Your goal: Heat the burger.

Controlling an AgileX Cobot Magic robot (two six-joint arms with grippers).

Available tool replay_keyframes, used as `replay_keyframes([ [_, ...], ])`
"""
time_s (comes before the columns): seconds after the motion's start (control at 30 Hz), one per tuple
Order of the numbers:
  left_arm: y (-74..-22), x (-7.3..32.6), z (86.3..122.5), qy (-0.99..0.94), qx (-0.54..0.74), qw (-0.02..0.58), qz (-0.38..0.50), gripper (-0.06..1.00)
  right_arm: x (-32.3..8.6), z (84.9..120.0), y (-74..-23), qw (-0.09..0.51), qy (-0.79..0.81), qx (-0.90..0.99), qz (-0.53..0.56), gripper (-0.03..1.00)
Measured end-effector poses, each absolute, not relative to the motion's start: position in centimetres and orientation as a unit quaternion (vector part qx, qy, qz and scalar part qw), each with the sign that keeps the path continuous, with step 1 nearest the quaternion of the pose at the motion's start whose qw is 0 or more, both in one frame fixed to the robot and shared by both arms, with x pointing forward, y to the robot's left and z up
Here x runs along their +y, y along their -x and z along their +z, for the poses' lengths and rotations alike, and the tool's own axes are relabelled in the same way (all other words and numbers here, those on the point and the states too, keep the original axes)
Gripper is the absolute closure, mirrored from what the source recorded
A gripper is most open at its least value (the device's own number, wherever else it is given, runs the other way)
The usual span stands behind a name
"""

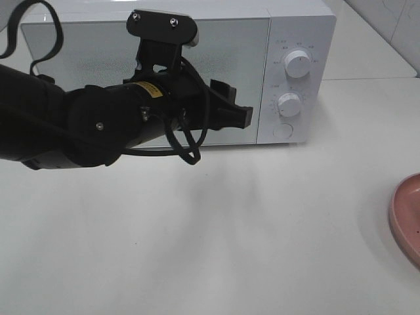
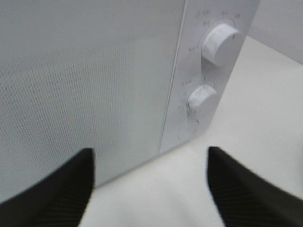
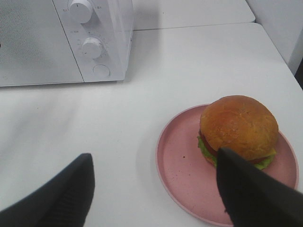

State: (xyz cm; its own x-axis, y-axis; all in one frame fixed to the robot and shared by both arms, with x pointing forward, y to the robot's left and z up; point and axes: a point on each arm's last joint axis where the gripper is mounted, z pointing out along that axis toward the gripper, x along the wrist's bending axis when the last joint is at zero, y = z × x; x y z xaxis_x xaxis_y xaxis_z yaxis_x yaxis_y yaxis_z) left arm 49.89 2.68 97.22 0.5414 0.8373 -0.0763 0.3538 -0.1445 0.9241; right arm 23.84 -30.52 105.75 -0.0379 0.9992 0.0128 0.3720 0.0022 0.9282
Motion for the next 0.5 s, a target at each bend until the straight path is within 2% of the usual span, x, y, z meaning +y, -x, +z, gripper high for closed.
replay_keyframes([
  [0.03,-49.6,2.8,97.3,-0.725,0.416,0.500,0.228,0.19,-30.5,105.8,-23.8,0.385,-0.577,0.594,0.407,0.27],
  [0.07,-49.6,2.8,97.3,-0.725,0.416,0.500,0.228,0.19,-30.5,105.8,-23.8,0.385,-0.577,0.594,0.407,0.27],
  [0.1,-49.0,2.8,97.3,-0.744,0.418,0.482,0.198,0.05,-30.5,105.8,-23.8,0.385,-0.577,0.594,0.407,0.27],
  [0.13,-49.0,2.8,97.3,-0.744,0.418,0.482,0.198,0.05,-30.5,105.8,-23.8,0.385,-0.577,0.594,0.407,0.27],
  [0.17,-48.3,2.8,97.3,-0.763,0.417,0.464,0.167,-0.01,-30.5,105.8,-23.8,0.385,-0.577,0.594,0.407,0.27],
  [0.23,-48.1,2.9,97.3,-0.771,0.416,0.457,0.156,-0.02,-30.5,105.8,-23.8,0.385,-0.577,0.594,0.407,0.27],
  [0.3,-46.9,3.1,97.5,-0.803,0.408,0.422,0.105,-0.04,-30.5,105.8,-23.8,0.385,-0.577,0.594,0.407,0.27],
  [0.5,-46.7,4.2,97.6,-0.824,0.411,0.384,0.064,-0.04,-30.5,105.8,-23.8,0.385,-0.577,0.594,0.407,0.27],
])
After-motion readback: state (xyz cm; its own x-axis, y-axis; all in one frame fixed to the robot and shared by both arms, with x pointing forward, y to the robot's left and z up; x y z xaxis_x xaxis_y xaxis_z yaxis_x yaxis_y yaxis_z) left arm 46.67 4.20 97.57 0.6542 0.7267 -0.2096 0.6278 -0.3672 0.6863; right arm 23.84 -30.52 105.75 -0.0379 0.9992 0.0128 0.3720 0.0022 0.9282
